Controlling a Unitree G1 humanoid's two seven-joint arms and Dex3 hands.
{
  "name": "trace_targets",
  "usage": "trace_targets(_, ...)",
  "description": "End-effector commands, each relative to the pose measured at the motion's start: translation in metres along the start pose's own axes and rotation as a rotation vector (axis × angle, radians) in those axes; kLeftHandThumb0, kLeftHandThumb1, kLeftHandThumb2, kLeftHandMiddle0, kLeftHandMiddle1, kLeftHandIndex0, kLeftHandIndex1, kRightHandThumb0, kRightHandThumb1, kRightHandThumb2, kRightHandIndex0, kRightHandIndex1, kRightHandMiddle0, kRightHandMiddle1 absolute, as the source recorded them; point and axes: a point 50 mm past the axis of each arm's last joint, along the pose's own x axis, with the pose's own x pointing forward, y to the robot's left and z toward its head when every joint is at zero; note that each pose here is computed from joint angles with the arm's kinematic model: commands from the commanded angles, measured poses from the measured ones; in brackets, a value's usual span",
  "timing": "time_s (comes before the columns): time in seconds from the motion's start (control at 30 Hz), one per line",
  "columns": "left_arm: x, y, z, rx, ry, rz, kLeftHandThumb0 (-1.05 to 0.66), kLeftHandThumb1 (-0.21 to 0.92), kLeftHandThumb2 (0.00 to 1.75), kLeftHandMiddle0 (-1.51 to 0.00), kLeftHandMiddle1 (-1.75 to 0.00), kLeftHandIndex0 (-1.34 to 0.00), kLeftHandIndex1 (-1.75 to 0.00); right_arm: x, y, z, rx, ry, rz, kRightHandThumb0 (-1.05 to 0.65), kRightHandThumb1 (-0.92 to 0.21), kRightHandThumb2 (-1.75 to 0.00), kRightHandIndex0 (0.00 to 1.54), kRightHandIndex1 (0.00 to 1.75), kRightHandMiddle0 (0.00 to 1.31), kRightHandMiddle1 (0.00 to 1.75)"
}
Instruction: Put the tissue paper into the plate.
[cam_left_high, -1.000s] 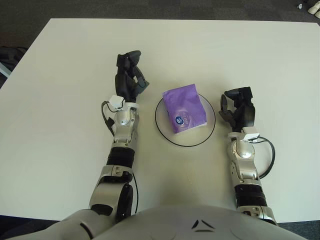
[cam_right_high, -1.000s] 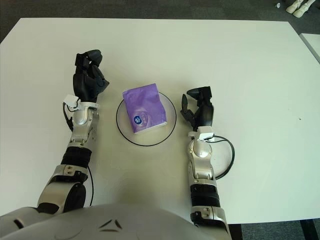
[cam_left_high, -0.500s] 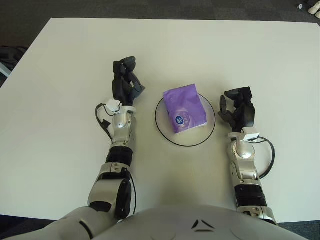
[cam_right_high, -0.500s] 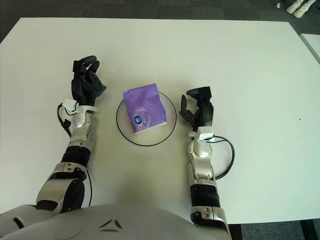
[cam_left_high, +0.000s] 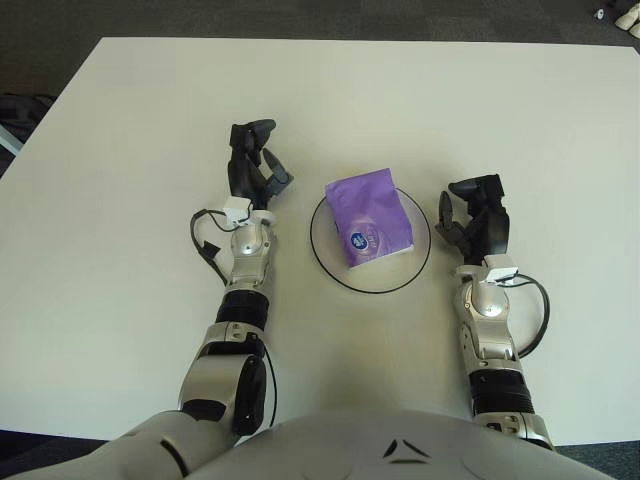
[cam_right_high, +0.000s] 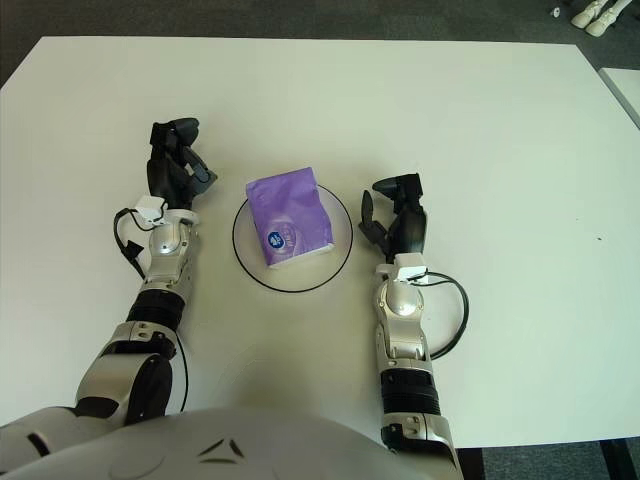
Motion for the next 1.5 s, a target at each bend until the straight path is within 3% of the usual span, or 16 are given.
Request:
trace_targets(0.0,-0.017,0.007,-0.012,0.007,0.058,0.0,-0.43,0.58,1.54,-0.41,-1.22,-0.45,-1.5,-0.024,-0.006,-0.028,-0.045,0.144,-0.003,-0.37,-0.74,-0.79,0.54,1.2,0.3,1.75)
trace_targets(0.47,-0.032,0.007,-0.02,-0.068,0.102,-0.061,-0.42,0.63,1.51,-0.53,-1.3,-0.48,-1.58,-0.025,-0.006,-0.031,-0.053,0.174,-0.016,-0.36,-0.81,-0.69,0.54,1.21,0.26,1.75)
trace_targets(0.67,-0.046,0.003,-0.027,-0.101,0.164,-0.082,-0.44,0.66,1.46,-0.58,-1.34,-0.49,-1.63,-0.026,-0.005,-0.031,-0.042,0.175,-0.025,-0.36,-0.82,-0.68,0.53,1.21,0.25,1.75)
trace_targets(0.9,-0.062,0.002,-0.036,-0.086,0.234,-0.108,-0.47,0.71,1.4,-0.62,-1.38,-0.49,-1.66,-0.027,-0.005,-0.032,-0.042,0.171,-0.029,-0.36,-0.8,-0.69,0.55,1.21,0.26,1.75)
trace_targets(1.2,-0.072,0.005,-0.041,-0.066,0.267,-0.106,-0.51,0.75,1.32,-0.65,-1.5,-0.49,-1.74,-0.028,-0.004,-0.032,-0.042,0.164,-0.026,-0.36,-0.81,-0.68,0.56,1.18,0.26,1.75)
trace_targets(1.47,-0.08,0.004,-0.043,0.008,0.315,-0.026,-0.53,0.77,1.29,-0.61,-1.64,-0.58,-1.75,-0.029,-0.004,-0.032,-0.04,0.162,-0.02,-0.36,-0.82,-0.67,0.56,1.18,0.25,1.75)
